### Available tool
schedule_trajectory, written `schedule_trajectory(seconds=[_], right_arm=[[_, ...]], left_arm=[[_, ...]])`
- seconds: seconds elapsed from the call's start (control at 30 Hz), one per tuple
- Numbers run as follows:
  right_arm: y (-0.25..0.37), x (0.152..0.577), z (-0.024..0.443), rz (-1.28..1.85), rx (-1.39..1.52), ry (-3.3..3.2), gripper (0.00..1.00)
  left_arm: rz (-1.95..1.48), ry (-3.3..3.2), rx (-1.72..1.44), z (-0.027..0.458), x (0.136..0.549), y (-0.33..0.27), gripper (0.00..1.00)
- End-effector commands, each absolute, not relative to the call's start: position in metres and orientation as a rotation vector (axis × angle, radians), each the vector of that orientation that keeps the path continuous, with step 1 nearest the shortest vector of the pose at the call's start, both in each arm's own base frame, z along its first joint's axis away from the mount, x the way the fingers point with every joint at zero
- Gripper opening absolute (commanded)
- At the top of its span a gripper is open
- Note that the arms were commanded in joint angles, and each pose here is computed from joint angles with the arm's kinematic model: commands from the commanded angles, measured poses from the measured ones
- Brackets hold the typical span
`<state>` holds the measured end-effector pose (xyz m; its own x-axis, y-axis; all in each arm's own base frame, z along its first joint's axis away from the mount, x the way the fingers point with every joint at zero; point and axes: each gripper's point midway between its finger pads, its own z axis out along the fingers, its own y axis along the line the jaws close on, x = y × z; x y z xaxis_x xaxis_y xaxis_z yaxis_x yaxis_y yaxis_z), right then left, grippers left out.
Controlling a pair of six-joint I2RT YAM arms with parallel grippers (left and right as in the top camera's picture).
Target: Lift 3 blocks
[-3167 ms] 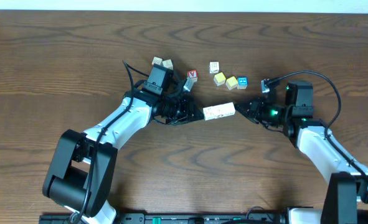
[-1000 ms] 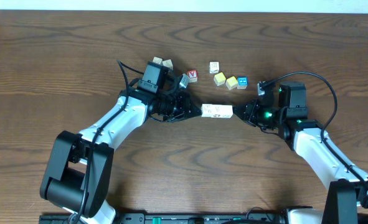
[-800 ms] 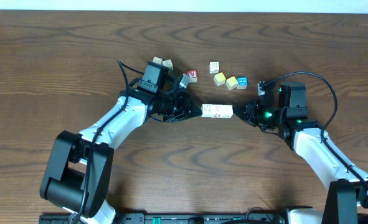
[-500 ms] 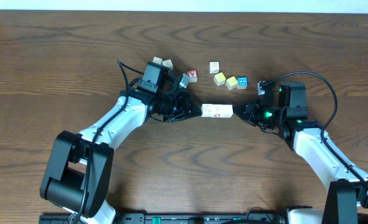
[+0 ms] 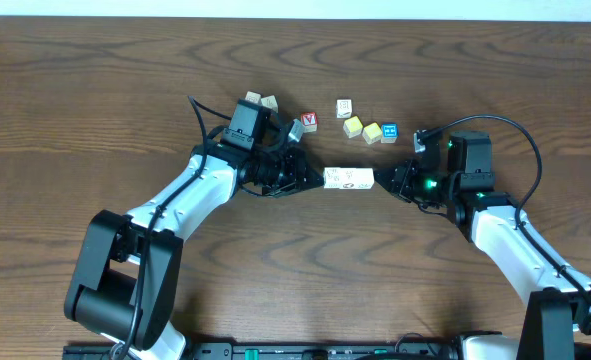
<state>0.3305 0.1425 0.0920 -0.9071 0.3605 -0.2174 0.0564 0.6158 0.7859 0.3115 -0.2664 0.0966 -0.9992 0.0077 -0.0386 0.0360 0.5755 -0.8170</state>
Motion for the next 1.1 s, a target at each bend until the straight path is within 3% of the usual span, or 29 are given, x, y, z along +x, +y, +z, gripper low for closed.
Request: schedule_trajectory(seconds=[0.0,1.07], right_arm=[[0.1798,0.3043,0.1067,1.433,0.19,2.503,0.01],[0.1798,0.3043,0.1067,1.433,0.19,2.503,0.01]], left_arm=[[-1.54,2.711,0.157,0.1218,0.3004,-0.2883,0.07],[-1.504,2.734,0.135,0.1172,0.3002,-0.2861,0.07]])
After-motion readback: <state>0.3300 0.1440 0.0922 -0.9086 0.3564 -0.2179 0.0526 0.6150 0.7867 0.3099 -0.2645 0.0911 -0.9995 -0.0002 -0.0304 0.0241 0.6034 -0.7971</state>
